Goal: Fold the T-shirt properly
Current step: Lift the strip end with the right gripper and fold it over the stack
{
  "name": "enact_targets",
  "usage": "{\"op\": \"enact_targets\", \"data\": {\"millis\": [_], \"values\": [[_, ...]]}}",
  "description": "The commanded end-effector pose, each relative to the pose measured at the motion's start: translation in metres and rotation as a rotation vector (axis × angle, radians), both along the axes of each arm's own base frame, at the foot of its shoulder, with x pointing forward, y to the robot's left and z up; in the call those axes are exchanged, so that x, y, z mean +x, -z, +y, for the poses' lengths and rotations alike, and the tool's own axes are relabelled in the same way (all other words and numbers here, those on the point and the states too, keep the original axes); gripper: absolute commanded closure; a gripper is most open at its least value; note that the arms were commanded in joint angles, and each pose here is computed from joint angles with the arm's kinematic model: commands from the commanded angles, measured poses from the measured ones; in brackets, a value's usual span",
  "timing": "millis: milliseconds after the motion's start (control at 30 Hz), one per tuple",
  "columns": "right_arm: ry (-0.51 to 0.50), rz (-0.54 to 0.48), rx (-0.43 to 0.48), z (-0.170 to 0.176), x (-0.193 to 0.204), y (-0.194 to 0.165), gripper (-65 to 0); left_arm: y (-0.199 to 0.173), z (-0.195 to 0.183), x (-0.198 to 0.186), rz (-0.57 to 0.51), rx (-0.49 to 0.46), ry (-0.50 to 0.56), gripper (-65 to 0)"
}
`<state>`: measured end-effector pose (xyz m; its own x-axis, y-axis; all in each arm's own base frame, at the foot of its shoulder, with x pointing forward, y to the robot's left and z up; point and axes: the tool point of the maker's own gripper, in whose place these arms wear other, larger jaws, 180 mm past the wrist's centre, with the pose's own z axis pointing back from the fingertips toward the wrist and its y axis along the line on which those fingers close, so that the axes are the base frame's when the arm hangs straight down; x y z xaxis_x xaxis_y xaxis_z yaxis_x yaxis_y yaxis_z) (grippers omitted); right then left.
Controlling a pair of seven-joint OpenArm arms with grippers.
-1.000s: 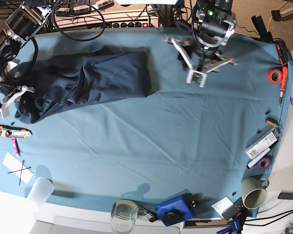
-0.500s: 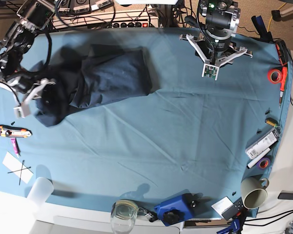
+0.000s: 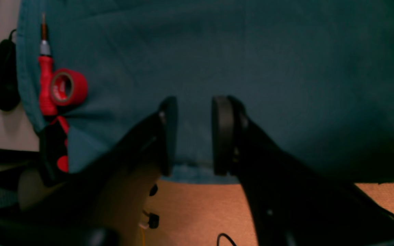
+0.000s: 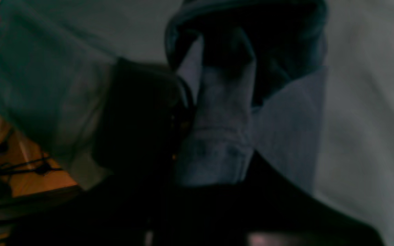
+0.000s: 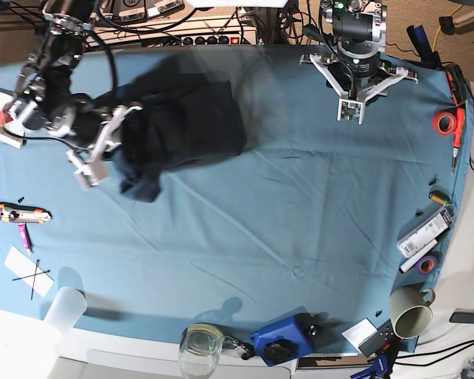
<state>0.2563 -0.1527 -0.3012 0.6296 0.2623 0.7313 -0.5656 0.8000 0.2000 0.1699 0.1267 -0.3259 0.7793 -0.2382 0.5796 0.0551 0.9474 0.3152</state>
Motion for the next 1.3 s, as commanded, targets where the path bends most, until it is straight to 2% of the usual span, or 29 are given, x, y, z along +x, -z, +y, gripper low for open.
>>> {"op": "enact_targets", "data": {"millis": [0, 233, 300, 333, 367, 433, 467, 733, 967, 1100, 1200, 1267], "values": [[-0.016, -0.032, -0.004, 0.005, 0.005, -0.006, 0.0, -0.007, 0.001, 0.003, -0.031, 0.005, -0.002, -16.1], [-0.076, 0.021, -0.114, 0.025, 0.000, 0.019, 0.0, -0.007, 0.001, 0.003, -0.032, 0.005, -0.002, -16.1], [-0.095, 0.026, -0.116, 0.030, -0.002, 0.021, 0.0, -0.007, 0.001, 0.003, -0.032, 0.005, -0.002, -16.1], [-0.106, 0.027, -0.111, 0.034, -0.003, 0.022, -1.2, -0.007, 0.001, 0.003, -0.032, 0.005, -0.002, -16.1], [-0.116, 0.026, -0.105, 0.039, -0.003, 0.022, -7.0, -0.007, 0.001, 0.003, -0.032, 0.005, -0.002, -16.1], [-0.133, 0.013, -0.080, 0.049, -0.003, 0.020, -15.7, -0.007, 0.001, 0.003, -0.032, 0.004, -0.002, -16.1], [-0.141, 0.002, -0.068, 0.053, -0.002, 0.019, -17.6, -0.007, 0.001, 0.003, -0.032, 0.004, -0.002, -16.1], [-0.231, -0.050, 0.017, 0.087, 0.002, 0.004, -17.6, -0.008, 0.000, 0.004, -0.038, 0.001, 0.001, -16.1], [-0.316, -0.102, 0.230, 0.119, 0.000, -0.033, -17.6, -0.007, 0.000, 0.003, -0.034, 0.000, 0.001, -16.1], [-0.224, -0.139, 0.248, 0.105, 0.013, -0.041, -17.4, -0.007, 0.000, 0.002, -0.032, 0.000, 0.001, -16.1], [-0.090, -0.178, 0.250, 0.071, 0.027, -0.048, -15.4, -0.007, 0.000, 0.002, -0.032, -0.001, 0.001, -16.1], [-0.001, -0.187, 0.212, 0.042, 0.032, -0.047, -11.3, -0.007, 0.000, 0.002, -0.032, -0.001, 0.001, -16.1]]}}
